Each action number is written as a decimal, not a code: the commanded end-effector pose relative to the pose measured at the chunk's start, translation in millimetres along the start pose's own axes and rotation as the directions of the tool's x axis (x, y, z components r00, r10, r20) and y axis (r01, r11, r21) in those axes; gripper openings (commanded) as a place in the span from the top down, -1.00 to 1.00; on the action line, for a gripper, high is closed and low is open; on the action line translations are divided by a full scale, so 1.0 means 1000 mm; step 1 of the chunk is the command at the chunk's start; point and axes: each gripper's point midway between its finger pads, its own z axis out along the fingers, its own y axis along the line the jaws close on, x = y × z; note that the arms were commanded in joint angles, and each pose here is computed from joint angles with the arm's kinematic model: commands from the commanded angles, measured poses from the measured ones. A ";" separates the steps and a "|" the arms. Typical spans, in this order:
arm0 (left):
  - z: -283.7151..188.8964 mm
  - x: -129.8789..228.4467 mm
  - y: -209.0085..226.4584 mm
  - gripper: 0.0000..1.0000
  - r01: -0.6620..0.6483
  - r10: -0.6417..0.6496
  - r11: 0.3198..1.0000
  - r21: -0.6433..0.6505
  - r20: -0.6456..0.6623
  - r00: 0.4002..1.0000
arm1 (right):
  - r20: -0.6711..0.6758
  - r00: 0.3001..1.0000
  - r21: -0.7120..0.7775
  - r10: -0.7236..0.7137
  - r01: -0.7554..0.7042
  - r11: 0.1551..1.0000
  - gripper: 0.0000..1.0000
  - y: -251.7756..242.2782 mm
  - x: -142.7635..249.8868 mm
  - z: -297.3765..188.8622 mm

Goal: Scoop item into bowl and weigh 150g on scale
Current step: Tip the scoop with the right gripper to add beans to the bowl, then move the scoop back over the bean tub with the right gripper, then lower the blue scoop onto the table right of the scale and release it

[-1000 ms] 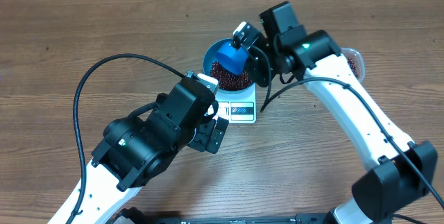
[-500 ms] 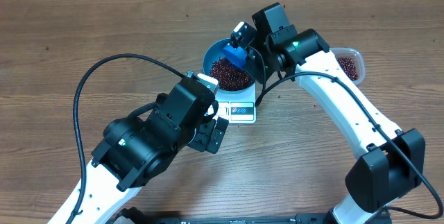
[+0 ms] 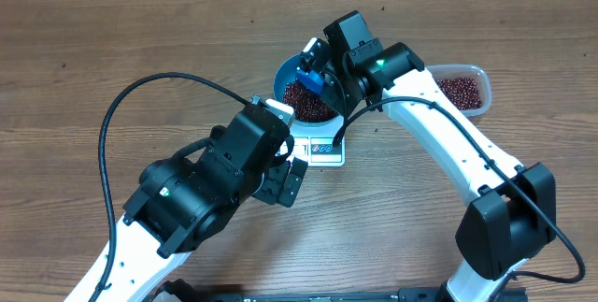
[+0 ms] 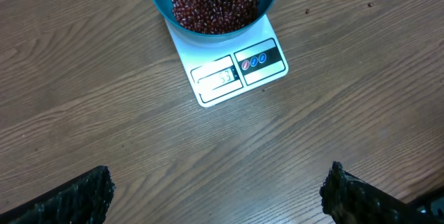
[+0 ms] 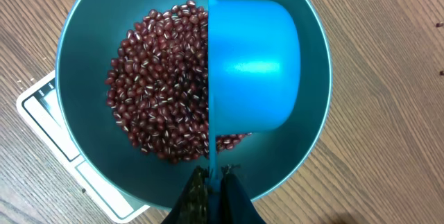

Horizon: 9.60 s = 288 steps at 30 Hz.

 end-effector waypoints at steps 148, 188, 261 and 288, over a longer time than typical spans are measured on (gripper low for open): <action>-0.008 -0.007 0.003 -0.99 -0.010 0.010 1.000 -0.006 0.035 0.999 | 0.182 0.623 -0.873 0.760 -0.254 0.417 0.92 -0.050 0.001 -0.160; -0.008 -0.007 0.003 -0.99 -0.010 0.010 1.000 -0.006 0.035 0.999 | 0.027 0.664 0.590 0.747 -0.614 0.524 0.92 -0.149 0.175 -0.133; -0.008 -0.007 0.003 -0.99 -0.010 0.010 1.000 -0.006 0.035 0.999 | -0.305 0.239 0.054 0.922 -0.962 0.267 -0.66 0.063 0.227 -0.064; -0.008 -0.007 0.003 -0.99 -0.010 0.010 1.000 -0.006 0.035 0.999 | 0.058 0.432 -0.024 0.900 -0.901 0.434 -1.00 0.029 0.182 -0.168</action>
